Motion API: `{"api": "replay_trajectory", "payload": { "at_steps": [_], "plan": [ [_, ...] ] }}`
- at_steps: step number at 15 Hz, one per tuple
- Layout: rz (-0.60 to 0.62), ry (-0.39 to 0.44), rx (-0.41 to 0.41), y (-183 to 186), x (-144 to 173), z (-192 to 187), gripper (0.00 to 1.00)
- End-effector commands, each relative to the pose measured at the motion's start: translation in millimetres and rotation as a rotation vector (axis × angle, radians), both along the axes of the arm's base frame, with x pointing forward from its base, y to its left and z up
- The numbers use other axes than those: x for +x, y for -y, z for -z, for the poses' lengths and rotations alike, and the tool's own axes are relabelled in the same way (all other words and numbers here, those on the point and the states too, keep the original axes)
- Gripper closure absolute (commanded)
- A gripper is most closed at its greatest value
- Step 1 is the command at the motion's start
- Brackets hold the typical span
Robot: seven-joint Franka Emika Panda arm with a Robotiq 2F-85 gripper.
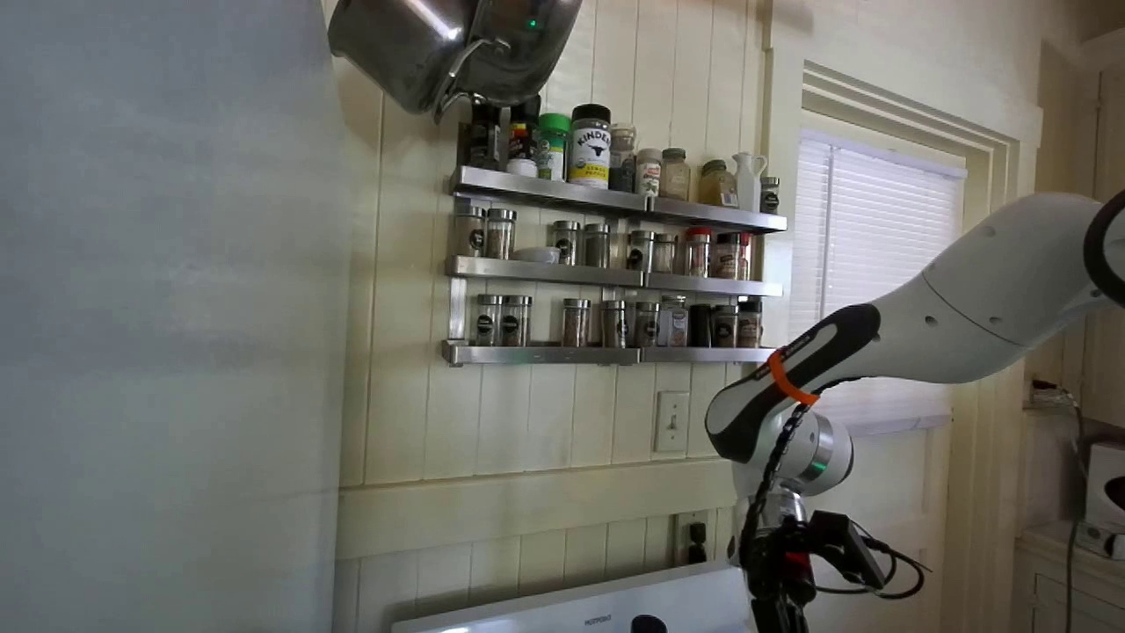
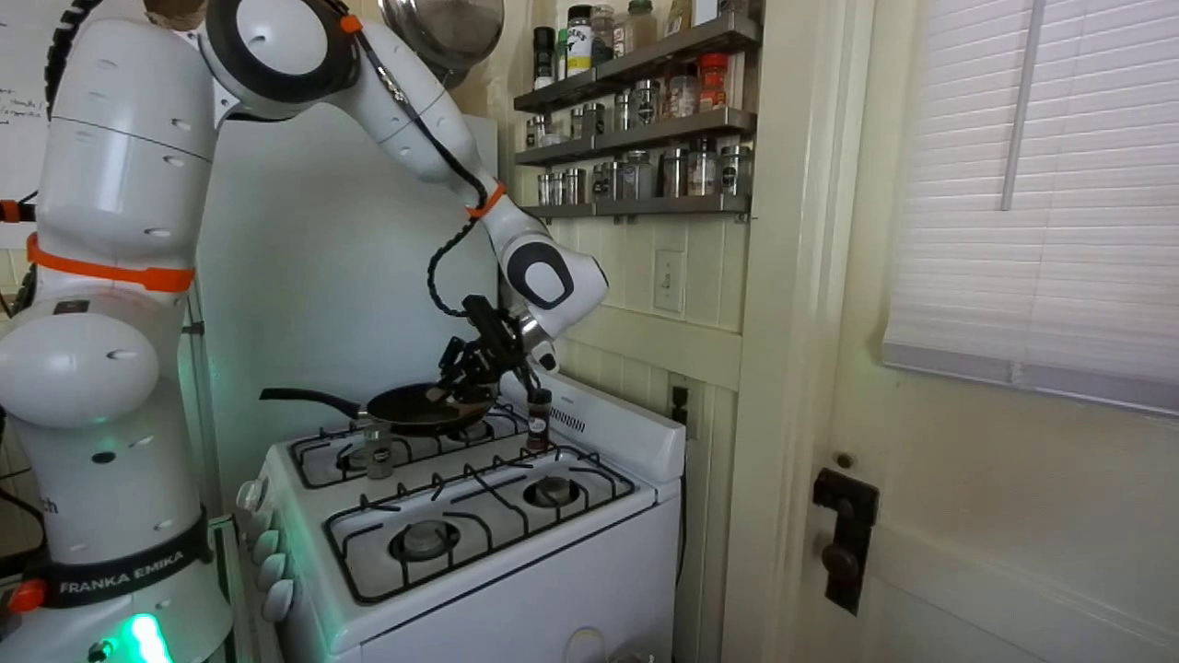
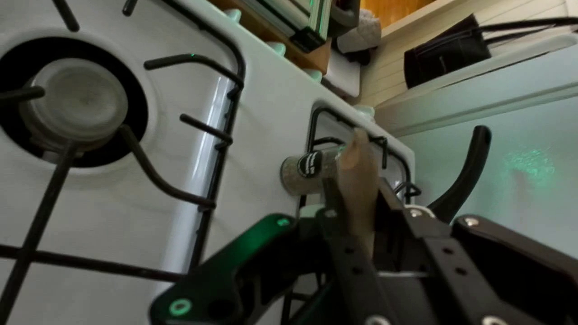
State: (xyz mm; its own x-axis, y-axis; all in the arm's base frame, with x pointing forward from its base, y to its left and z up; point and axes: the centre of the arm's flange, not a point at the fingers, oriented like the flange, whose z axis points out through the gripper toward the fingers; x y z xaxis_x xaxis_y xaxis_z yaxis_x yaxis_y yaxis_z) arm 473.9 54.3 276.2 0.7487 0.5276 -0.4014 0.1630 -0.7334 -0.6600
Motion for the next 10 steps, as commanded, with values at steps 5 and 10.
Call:
{"api": "replay_trajectory", "payload": {
  "at_steps": [5, 10],
  "plan": [
    [0.069, 0.039, -0.017, -9, 3, 21, 0.95],
    [0.015, 0.040, 0.045, -21, 8, 26, 0.95]
  ]
}}
